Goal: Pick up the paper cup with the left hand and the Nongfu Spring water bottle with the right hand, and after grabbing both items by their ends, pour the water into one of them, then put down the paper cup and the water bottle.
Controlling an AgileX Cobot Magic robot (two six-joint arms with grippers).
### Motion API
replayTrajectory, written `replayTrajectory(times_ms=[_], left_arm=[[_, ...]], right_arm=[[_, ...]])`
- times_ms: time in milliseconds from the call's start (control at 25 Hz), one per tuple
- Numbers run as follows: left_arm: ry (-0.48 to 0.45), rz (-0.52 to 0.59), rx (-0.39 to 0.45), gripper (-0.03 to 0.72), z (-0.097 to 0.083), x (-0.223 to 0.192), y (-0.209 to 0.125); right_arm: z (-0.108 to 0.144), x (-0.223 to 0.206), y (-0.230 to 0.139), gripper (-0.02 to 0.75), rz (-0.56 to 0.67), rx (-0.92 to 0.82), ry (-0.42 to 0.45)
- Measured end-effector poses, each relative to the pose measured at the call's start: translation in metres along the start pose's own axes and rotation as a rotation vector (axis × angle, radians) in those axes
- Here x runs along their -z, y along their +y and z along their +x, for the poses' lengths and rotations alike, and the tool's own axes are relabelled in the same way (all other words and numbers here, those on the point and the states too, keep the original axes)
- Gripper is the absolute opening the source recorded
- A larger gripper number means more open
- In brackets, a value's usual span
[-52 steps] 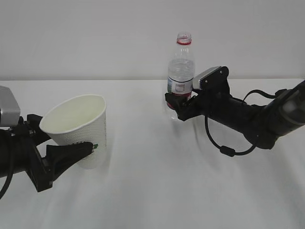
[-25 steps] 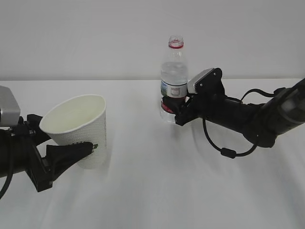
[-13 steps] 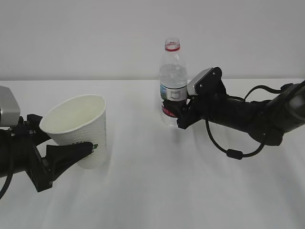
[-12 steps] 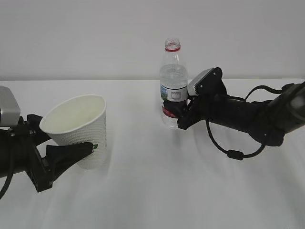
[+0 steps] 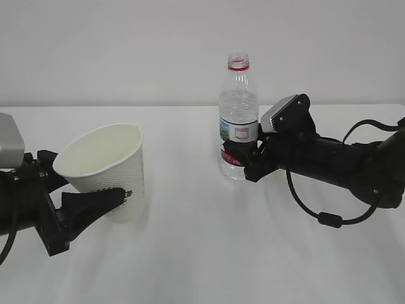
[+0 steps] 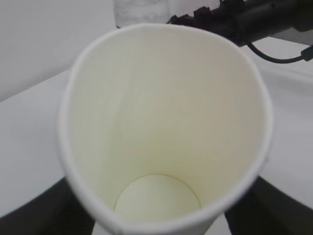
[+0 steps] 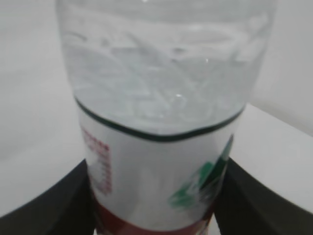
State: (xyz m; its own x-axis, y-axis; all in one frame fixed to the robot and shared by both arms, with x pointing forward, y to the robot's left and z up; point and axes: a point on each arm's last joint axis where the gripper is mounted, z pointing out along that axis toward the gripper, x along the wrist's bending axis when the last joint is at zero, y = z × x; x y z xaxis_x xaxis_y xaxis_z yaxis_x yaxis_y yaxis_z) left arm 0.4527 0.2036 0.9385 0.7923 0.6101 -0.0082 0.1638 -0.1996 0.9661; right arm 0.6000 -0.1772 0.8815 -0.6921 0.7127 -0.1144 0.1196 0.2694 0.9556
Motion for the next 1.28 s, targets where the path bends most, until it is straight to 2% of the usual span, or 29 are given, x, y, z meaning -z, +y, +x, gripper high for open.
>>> replayTrajectory(times_ms=[640,920,1280], left_arm=[[-0.137,-0.016,-0.007,0.534,-0.012,0.001,0.002],[-0.211,-0.022,0.027,0.534,-0.019,0.002,0.002],[-0.291,-0.006,0.025,0.534,-0.026,0.003,0.001]], right_arm=[[0.017,0.057,0.052,0.484,-0.084,0.040,-0.036],[0.028,0.082,0.061,0.484,-0.075,0.053,-0.049],[0.044,0.111,0.060,0.484,-0.065,0.034,-0.051]])
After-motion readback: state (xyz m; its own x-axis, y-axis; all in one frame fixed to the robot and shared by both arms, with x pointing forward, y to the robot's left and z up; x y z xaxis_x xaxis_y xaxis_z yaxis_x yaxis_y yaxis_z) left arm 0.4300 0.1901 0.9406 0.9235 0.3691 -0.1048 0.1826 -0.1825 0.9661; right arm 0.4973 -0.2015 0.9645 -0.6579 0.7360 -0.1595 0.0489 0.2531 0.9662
